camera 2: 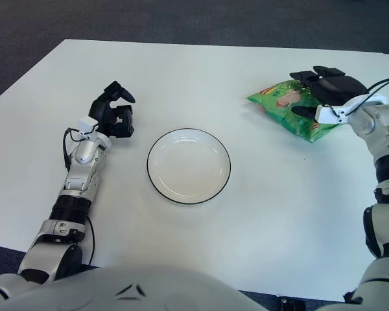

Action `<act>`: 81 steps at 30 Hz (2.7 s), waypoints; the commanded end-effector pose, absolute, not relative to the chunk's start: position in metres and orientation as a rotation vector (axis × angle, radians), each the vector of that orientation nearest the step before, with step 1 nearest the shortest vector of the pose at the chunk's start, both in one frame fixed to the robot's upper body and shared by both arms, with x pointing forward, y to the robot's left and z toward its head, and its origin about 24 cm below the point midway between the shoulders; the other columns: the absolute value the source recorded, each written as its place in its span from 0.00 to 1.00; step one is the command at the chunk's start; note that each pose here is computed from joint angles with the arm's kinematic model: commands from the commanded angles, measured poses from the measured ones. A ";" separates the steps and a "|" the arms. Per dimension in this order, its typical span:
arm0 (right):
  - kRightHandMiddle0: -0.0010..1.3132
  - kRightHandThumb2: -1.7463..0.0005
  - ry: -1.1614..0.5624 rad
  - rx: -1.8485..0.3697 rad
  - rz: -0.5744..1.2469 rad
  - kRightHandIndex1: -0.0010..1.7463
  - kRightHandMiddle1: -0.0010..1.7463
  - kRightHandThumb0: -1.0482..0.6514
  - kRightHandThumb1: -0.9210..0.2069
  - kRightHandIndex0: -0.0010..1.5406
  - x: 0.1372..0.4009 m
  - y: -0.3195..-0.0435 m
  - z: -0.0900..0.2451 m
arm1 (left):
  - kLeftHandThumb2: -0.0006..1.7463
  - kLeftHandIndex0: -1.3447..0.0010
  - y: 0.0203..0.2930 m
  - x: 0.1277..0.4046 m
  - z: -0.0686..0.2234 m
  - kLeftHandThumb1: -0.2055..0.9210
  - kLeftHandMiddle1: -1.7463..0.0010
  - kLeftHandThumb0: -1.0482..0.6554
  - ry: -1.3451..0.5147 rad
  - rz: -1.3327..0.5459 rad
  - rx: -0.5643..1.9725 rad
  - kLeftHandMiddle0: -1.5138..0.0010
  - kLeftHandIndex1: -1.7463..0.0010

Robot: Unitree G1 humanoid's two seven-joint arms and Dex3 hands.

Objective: Put the snack into the plate.

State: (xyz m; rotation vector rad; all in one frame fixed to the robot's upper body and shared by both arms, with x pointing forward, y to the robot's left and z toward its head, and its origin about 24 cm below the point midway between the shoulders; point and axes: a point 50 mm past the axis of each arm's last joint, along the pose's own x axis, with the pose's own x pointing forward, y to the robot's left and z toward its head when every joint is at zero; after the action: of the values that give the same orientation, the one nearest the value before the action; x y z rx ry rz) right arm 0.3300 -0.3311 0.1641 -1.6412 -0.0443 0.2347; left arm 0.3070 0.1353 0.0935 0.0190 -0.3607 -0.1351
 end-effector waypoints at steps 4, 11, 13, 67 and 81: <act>0.00 0.49 -0.016 -1.641 0.273 0.00 0.14 0.00 0.00 0.00 0.334 -0.328 0.149 | 0.76 0.54 0.140 0.296 0.069 0.46 0.00 0.33 -0.280 -0.115 0.011 0.15 0.00; 0.00 0.49 0.006 -1.626 0.292 0.00 0.17 0.00 0.00 0.00 0.333 -0.328 0.137 | 0.76 0.54 0.140 0.294 0.070 0.46 0.00 0.33 -0.283 -0.110 0.014 0.15 0.00; 0.00 0.49 0.022 -1.620 0.298 0.00 0.17 0.00 0.00 0.00 0.332 -0.328 0.133 | 0.76 0.54 0.140 0.294 0.070 0.46 0.00 0.33 -0.285 -0.109 0.019 0.15 0.00; 0.60 0.04 -0.288 -1.584 -0.210 0.81 1.00 0.62 0.91 0.64 0.327 -0.324 0.128 | 0.75 0.55 0.138 0.295 0.070 0.47 0.00 0.34 -0.334 -0.121 0.045 0.14 0.00; 0.52 0.04 -0.313 -1.497 -0.226 0.88 1.00 0.62 0.87 0.62 0.324 -0.311 0.151 | 0.74 0.56 0.138 0.296 0.069 0.49 0.00 0.34 -0.333 -0.120 0.069 0.14 0.00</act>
State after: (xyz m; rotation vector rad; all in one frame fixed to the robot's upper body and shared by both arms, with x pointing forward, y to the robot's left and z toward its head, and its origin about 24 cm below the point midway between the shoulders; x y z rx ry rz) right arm 0.3271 -0.3141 0.1460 -1.5180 -0.3102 -0.2255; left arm 0.3058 0.1333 0.0961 0.0639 -0.4278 -0.1436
